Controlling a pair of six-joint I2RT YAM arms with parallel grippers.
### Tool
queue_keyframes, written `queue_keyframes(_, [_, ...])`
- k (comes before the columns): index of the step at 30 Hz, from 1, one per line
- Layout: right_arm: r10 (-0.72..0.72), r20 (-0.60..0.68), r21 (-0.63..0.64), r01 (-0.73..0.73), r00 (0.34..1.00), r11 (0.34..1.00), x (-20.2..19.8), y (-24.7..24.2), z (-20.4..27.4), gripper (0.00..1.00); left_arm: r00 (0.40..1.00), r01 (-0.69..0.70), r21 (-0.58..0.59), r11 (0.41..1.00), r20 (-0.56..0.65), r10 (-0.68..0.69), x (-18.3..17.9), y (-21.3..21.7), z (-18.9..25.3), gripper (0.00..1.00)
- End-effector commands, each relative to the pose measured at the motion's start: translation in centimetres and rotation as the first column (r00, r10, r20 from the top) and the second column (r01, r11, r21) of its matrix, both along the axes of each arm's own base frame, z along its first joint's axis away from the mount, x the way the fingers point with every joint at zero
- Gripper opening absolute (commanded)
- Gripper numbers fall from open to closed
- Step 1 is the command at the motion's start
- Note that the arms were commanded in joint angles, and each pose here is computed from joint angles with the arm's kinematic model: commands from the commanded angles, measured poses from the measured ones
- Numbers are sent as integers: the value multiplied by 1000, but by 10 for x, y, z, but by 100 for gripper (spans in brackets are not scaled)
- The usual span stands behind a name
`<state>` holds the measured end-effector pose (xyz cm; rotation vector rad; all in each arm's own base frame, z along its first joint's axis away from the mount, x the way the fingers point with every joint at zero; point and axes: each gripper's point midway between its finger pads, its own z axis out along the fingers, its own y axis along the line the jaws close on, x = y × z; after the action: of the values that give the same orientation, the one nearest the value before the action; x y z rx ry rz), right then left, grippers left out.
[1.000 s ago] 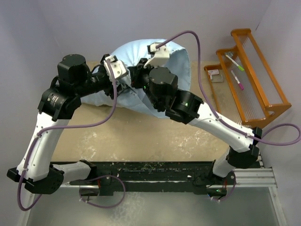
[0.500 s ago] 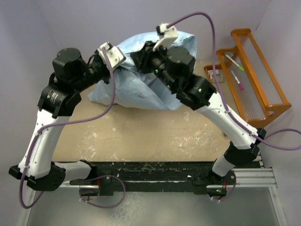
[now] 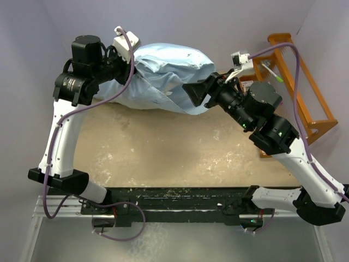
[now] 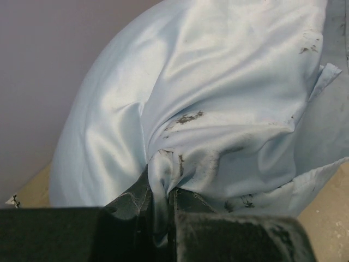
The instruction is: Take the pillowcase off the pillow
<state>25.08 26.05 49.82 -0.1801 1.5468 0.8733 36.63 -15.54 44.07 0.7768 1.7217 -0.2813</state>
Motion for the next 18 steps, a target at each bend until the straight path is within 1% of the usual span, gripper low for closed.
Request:
queue_keyframes(1, [9, -39, -6, -10, 999, 1000, 11, 9, -25, 64, 993, 19, -102, 995, 115, -7, -15, -1, 58, 0])
queue_keyframes(6, [17, -98, -27, -20, 995, 999, 27, 17, -64, 62, 990, 41, -93, 995, 141, -28, -23, -1, 67, 0])
queue_keyframes(9, [13, -127, -28, -17, 992, 999, 39, 19, -83, 60, 987, 50, -87, 995, 158, -36, -27, 0, 71, 0])
queue_keyframes(12, [-2, -143, -28, -2, 990, 1000, 48, 19, -97, 60, 985, 57, -81, 995, 167, -43, -32, 1, 75, 0])
queue_keyframes(15, [-19, -139, -18, 17, 990, 1000, 61, 20, -103, 64, 984, 73, -78, 994, 166, -59, -37, -1, 76, 0])
queue_keyframes(18, [-25, -95, 6, 26, 995, 1000, 76, 23, -96, 73, 983, 95, -83, 992, 163, -80, -41, -3, 79, 0])
